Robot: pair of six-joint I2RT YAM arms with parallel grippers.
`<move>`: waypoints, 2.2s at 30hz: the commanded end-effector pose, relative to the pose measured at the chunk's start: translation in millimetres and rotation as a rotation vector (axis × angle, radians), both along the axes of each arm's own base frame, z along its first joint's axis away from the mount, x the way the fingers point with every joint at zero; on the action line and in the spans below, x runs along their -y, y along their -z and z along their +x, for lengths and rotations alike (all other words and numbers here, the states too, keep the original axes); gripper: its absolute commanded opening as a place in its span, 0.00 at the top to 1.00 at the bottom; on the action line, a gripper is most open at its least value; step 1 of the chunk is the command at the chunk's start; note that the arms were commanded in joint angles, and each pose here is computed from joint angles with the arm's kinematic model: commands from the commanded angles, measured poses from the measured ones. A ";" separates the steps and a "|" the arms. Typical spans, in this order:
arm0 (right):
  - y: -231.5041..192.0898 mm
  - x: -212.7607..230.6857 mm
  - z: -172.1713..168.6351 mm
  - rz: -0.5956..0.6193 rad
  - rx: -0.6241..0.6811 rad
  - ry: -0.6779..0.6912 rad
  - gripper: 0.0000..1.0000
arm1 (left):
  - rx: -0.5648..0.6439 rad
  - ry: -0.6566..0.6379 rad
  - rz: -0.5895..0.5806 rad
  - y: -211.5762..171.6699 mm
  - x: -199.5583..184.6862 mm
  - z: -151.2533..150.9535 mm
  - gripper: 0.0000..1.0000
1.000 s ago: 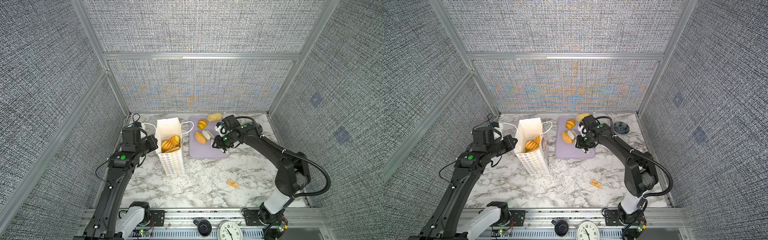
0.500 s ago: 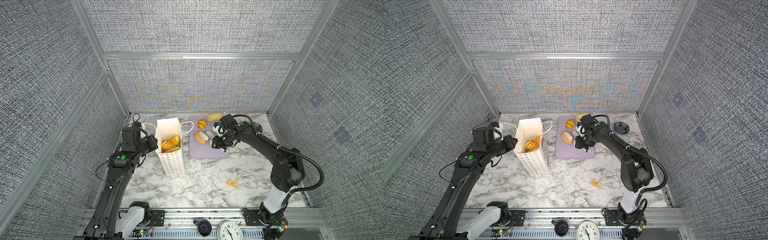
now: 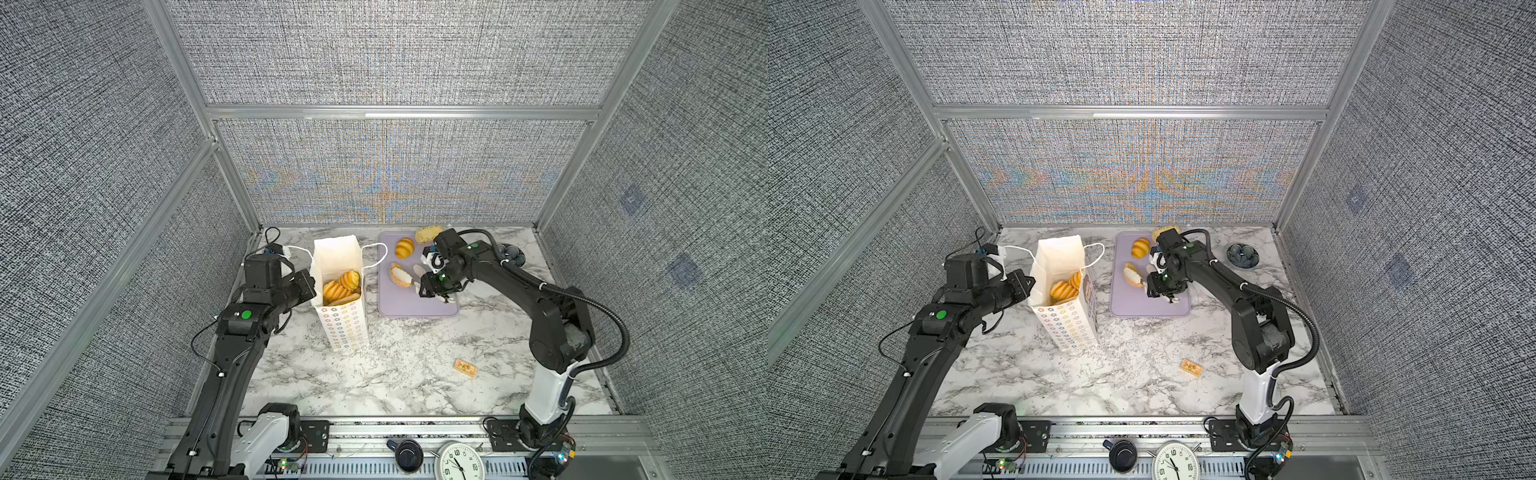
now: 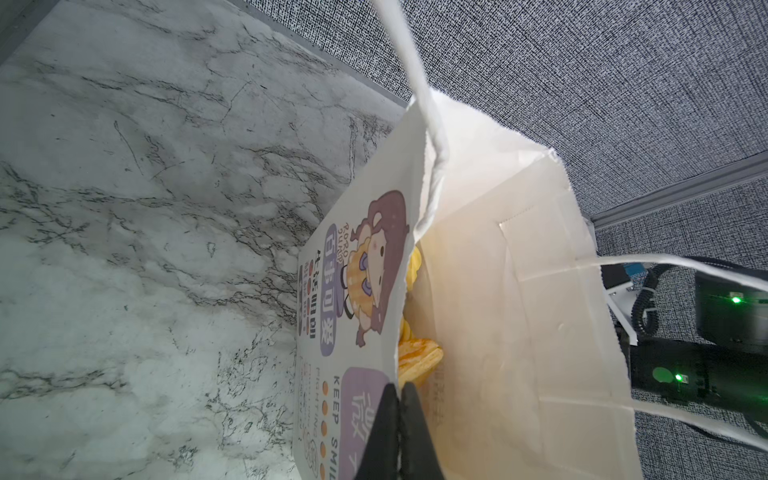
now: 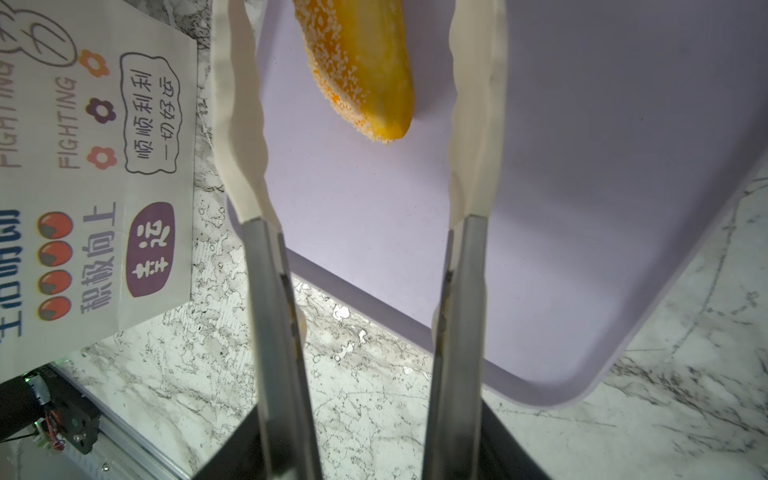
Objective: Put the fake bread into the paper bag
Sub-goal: 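Lower the tongs around the orange sugared bun on the tray and close, then lift the orange sugared bun with the tongs off the tray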
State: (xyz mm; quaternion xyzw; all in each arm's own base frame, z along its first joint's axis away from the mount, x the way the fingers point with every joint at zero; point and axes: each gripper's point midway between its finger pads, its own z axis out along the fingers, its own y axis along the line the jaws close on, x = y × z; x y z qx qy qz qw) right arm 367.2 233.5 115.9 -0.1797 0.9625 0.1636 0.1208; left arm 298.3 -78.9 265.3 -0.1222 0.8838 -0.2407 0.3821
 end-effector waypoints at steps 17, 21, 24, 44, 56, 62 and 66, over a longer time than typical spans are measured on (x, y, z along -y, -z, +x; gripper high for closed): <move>20.0 -8.9 2.7 -0.007 -0.055 -0.013 0.46 | 0.005 0.014 0.002 -2.2 1.6 0.9 0.98; 21.8 -9.4 2.7 -0.008 -0.059 -0.011 0.51 | 0.004 0.015 0.003 -2.0 1.6 0.5 0.98; 21.2 -9.4 2.1 -0.007 -0.061 -0.012 0.55 | 0.004 0.014 0.003 -2.1 1.3 0.7 0.98; -8.0 -6.8 -9.1 0.049 -0.020 0.017 0.65 | 0.013 0.006 0.004 -5.9 -0.2 -2.4 0.86; -53.5 -0.7 -11.8 0.134 0.047 0.065 0.66 | 0.016 0.006 -0.011 -4.9 1.2 -2.4 0.93; -77.7 5.4 -10.7 0.185 0.092 0.106 0.66 | 0.015 0.004 -0.010 -3.9 0.8 -2.3 0.94; -96.2 9.8 -8.9 0.224 0.129 0.133 0.66 | 0.011 0.004 -0.009 -2.7 0.8 -2.1 0.94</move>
